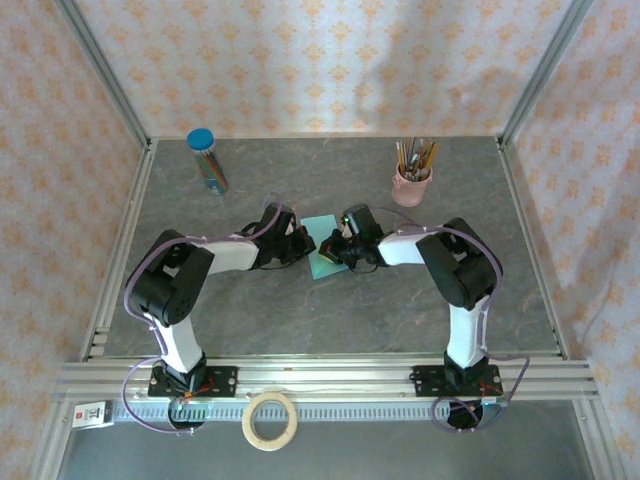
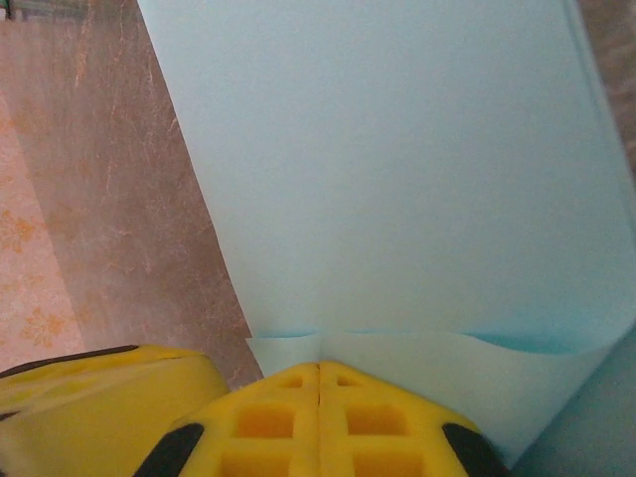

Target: Fold a paper plane with a square sheet of paper (pick it up from the middle)

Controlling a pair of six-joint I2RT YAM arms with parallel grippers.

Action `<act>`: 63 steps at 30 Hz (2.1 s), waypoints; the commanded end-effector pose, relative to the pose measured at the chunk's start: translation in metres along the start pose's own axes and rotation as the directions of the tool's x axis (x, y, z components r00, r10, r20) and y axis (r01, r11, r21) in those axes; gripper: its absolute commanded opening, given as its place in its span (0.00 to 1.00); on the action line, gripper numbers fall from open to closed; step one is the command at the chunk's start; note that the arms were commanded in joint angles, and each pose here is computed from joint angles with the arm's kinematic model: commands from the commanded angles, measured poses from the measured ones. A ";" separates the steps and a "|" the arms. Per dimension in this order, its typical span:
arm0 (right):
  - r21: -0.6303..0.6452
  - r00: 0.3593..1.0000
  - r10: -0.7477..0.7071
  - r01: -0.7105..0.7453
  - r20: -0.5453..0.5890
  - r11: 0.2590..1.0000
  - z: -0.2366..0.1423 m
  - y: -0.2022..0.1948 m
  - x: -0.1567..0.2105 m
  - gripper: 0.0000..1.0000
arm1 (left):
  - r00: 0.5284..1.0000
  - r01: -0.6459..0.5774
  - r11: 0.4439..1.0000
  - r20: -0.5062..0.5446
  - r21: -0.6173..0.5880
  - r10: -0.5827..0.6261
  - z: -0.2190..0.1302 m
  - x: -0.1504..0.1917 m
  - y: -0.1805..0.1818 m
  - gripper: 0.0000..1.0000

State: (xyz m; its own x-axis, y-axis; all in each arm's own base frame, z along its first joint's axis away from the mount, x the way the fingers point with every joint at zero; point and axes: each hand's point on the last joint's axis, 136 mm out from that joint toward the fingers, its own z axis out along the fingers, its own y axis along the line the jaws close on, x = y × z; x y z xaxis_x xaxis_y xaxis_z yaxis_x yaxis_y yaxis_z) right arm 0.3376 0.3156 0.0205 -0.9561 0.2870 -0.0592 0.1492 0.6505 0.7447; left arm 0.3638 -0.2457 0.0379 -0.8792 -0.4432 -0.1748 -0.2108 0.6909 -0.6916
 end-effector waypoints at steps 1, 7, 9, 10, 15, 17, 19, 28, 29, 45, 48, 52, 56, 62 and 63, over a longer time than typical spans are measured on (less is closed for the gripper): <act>0.203 0.998 0.059 -0.051 -0.030 0.978 0.010 -0.061 0.017 0.02 | 1.000 -0.015 0.999 -0.007 -0.029 0.015 0.006 0.000 0.003 0.00; 0.200 0.998 0.056 -0.048 -0.032 0.979 0.010 -0.060 0.017 0.01 | 1.000 -0.011 0.997 -0.008 -0.070 0.011 0.010 0.000 0.012 0.00; 0.193 0.998 0.051 -0.044 -0.034 0.980 0.011 -0.058 0.018 0.01 | 1.000 -0.008 0.995 -0.008 -0.100 0.008 0.011 0.000 0.018 0.00; 0.190 0.998 0.050 -0.043 -0.033 0.981 0.011 -0.057 0.017 0.01 | 1.000 -0.008 0.993 -0.009 -0.118 0.007 0.012 0.000 0.021 0.00; 0.122 1.000 0.000 0.003 -0.022 0.993 0.005 -0.030 0.009 0.02 | 0.999 -0.021 0.977 -0.031 -0.213 0.015 0.012 0.006 0.043 0.00; 0.060 0.998 -0.060 0.059 0.007 0.996 -0.005 -0.002 -0.001 0.04 | 0.998 -0.040 0.969 -0.048 -0.243 0.029 0.011 0.010 0.052 0.00; 0.008 0.991 -0.126 0.126 0.043 0.992 -0.017 0.024 -0.010 0.07 | 0.997 -0.061 0.965 -0.064 -0.254 0.046 0.011 0.013 0.056 0.00; -0.044 0.969 -0.238 0.241 0.071 0.970 -0.037 0.030 -0.022 0.08 | 0.974 -0.190 0.953 -0.165 -0.236 0.153 0.021 0.020 0.058 0.00; -0.039 0.967 -0.245 0.248 0.065 0.968 -0.036 0.028 -0.022 0.08 | 0.970 -0.203 0.951 -0.178 -0.231 0.164 0.022 0.021 0.057 0.00; 0.057 0.958 -0.285 0.287 -0.046 0.956 -0.009 -0.005 -0.016 0.04 | 0.948 -0.274 0.930 -0.230 -0.244 0.220 0.025 0.025 0.065 0.00; 0.091 0.966 -0.254 0.257 -0.036 0.962 -0.008 -0.016 -0.016 0.04 | 0.944 -0.285 0.927 -0.238 -0.245 0.227 0.025 0.026 0.066 0.00; 0.119 0.983 -0.182 0.182 -0.014 0.976 -0.010 -0.032 -0.007 0.04 | 0.933 -0.313 0.916 -0.260 -0.250 0.248 0.025 0.029 0.070 0.00; 0.122 0.992 -0.127 0.127 -0.005 0.984 -0.012 -0.039 0.007 0.04 | 0.921 -0.340 0.907 -0.280 -0.247 0.269 0.027 0.028 0.070 0.00; 0.109 0.990 -0.137 0.133 0.033 0.985 -0.018 -0.032 -0.003 0.04 | 0.915 -0.341 0.904 -0.312 -0.256 0.257 0.030 0.032 0.075 0.00; 0.098 0.989 -0.141 0.136 0.043 0.986 -0.020 -0.027 -0.007 0.04 | 0.914 -0.342 0.902 -0.318 -0.266 0.253 0.030 0.033 0.078 0.00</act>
State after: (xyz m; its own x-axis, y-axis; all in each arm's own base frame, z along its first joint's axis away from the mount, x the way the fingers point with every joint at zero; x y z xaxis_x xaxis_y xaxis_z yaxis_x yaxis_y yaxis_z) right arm 0.3374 0.2955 0.0228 -0.9580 0.1911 -0.2140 -0.0144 0.7130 0.7010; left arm 0.3733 -0.2559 0.0166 -0.9514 -0.0874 -0.2952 0.0833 0.8500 -0.5201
